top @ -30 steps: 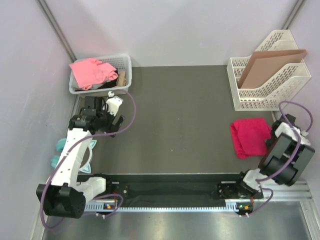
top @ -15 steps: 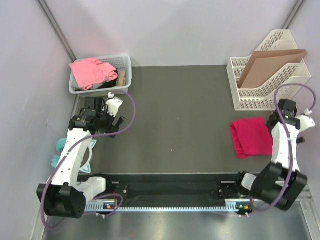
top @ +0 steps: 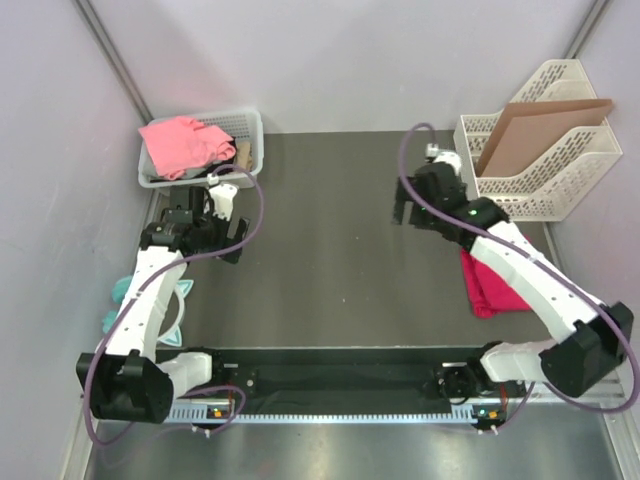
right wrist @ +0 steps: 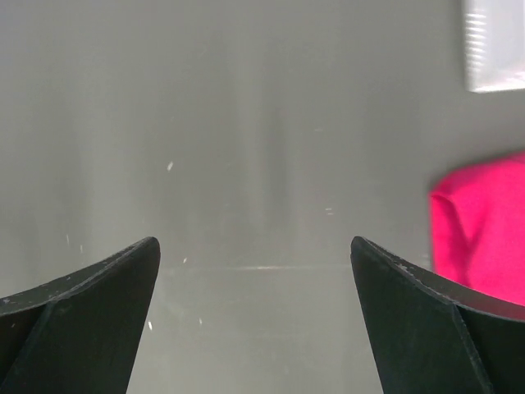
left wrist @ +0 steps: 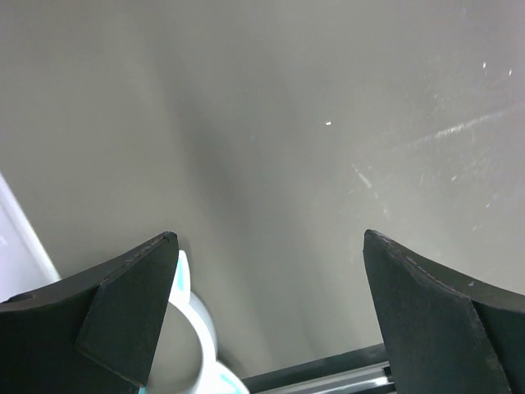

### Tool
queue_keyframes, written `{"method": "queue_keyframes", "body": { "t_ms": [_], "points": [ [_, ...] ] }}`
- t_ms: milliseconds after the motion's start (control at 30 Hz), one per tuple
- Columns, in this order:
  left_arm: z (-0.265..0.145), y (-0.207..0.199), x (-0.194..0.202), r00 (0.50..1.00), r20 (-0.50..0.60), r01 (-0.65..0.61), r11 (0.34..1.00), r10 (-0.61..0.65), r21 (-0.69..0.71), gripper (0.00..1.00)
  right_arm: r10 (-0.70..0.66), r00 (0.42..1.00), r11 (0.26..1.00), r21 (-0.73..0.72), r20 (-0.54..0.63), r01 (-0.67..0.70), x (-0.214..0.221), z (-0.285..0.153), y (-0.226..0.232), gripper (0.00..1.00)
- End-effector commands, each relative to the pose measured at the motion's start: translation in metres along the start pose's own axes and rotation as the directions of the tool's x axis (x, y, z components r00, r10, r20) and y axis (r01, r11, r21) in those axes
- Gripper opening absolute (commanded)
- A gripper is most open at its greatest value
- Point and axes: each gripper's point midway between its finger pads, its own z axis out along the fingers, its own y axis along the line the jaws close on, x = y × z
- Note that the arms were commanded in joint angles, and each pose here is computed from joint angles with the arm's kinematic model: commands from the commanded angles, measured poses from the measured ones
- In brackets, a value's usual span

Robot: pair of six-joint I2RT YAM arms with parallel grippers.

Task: Fold and stack the t-shirts
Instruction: Smooth out wrinkles on the folded tshirt

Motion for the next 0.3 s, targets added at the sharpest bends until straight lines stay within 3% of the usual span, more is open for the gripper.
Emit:
{"method": "queue_keyframes", "body": {
  "t_ms": [0,267],
  "points": [
    [-0.005,0.007,-0.033,0.991,0.099,0.096,0.995,-0.095,-0.012,0.99,-0.137,0.989,0.983,-0.117,0.049,0.142,-0.005,-0.007,0.053,1.0],
    [-0.005,0.01,-0.032,0.981,0.144,0.136,0.99,-0.13,-0.033,0.99,-0.211,0.975,0.945,-0.244,0.062,0.22,0.005,-0.011,0.086,1.0]
  ]
}}
